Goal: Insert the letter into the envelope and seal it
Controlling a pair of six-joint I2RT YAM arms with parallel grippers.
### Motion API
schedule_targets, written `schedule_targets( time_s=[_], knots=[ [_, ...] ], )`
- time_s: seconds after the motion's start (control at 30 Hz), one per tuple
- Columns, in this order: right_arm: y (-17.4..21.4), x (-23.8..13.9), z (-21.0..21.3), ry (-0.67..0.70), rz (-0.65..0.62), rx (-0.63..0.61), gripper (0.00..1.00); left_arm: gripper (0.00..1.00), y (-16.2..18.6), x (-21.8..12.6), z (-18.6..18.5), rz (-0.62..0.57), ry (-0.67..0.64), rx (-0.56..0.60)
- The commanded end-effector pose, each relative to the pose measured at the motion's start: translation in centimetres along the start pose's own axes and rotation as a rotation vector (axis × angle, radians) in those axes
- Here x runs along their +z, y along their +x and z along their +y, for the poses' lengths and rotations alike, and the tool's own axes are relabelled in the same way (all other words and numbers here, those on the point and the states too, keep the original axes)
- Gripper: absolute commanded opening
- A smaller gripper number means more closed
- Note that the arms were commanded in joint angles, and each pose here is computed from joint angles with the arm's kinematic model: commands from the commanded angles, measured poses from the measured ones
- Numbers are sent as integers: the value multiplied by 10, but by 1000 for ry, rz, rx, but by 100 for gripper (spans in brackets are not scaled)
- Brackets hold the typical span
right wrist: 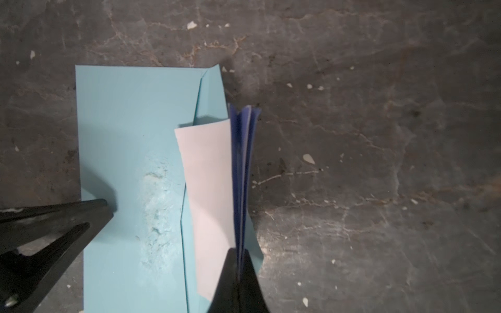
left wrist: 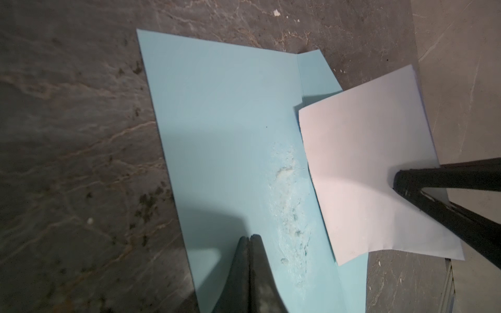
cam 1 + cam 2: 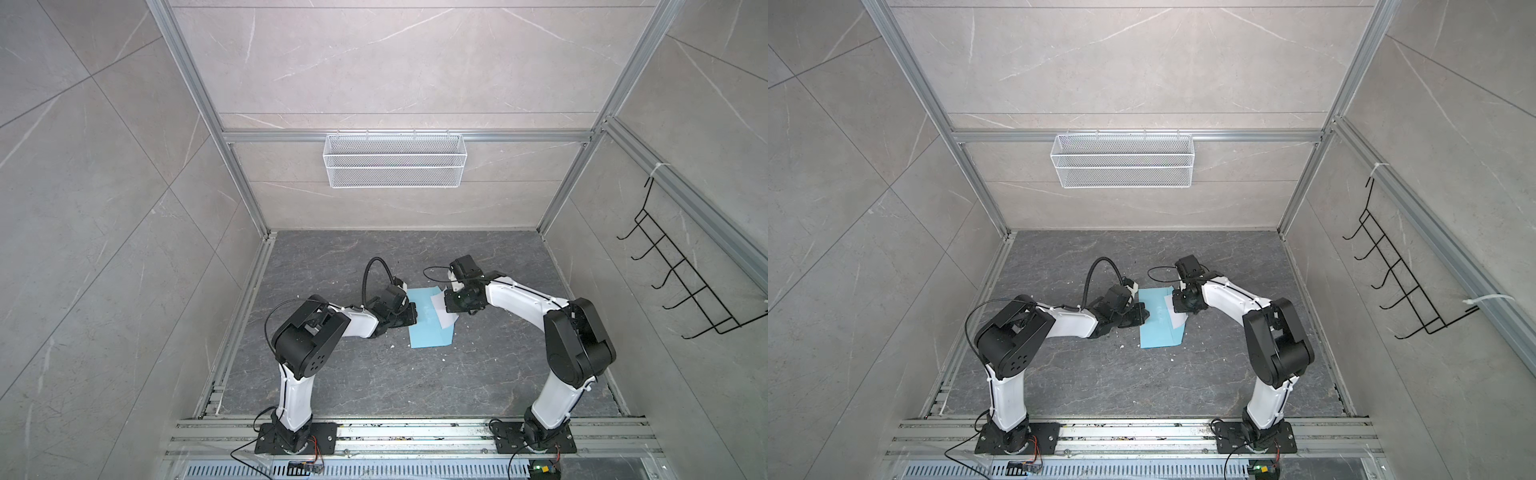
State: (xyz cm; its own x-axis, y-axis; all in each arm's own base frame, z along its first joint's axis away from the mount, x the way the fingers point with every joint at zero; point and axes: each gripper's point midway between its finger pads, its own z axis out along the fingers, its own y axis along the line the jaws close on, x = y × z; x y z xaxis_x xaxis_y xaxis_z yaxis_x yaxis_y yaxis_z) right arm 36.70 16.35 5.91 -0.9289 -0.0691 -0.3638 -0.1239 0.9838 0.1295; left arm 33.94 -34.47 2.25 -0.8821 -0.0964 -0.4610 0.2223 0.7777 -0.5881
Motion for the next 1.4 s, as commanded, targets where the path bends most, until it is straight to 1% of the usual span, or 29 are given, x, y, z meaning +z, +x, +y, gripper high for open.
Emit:
schedule_targets(
  time_s=[0.0,0.13,0.3,0.4,0.53,0.67,1.0,1.23,1.37],
  knots=[
    [-6,-6,-9,30,-62,99,0,0,36,11,33,111,-115,-27],
    [1,-2,-10,34,-48,153,0,0,38,13,32,114,-114,-28],
    [6,-7,-15,57,-49,218,0,0,40,14,33,118,-117,-28],
    [8,-9,-15,58,-43,244,0,0,40,14,33,118,-116,-29],
    [13,-3,-15,67,-13,271,0,0,40,15,31,118,-114,-27],
    [15,1,-11,61,-4,283,0,0,41,16,31,121,-116,-27],
    [14,8,7,40,11,270,0,0,42,17,30,122,-113,-25],
    [18,9,6,66,6,297,0,0,42,16,30,121,-112,-25],
    [19,0,-2,96,-32,343,0,0,43,16,31,120,-113,-26]
  ],
)
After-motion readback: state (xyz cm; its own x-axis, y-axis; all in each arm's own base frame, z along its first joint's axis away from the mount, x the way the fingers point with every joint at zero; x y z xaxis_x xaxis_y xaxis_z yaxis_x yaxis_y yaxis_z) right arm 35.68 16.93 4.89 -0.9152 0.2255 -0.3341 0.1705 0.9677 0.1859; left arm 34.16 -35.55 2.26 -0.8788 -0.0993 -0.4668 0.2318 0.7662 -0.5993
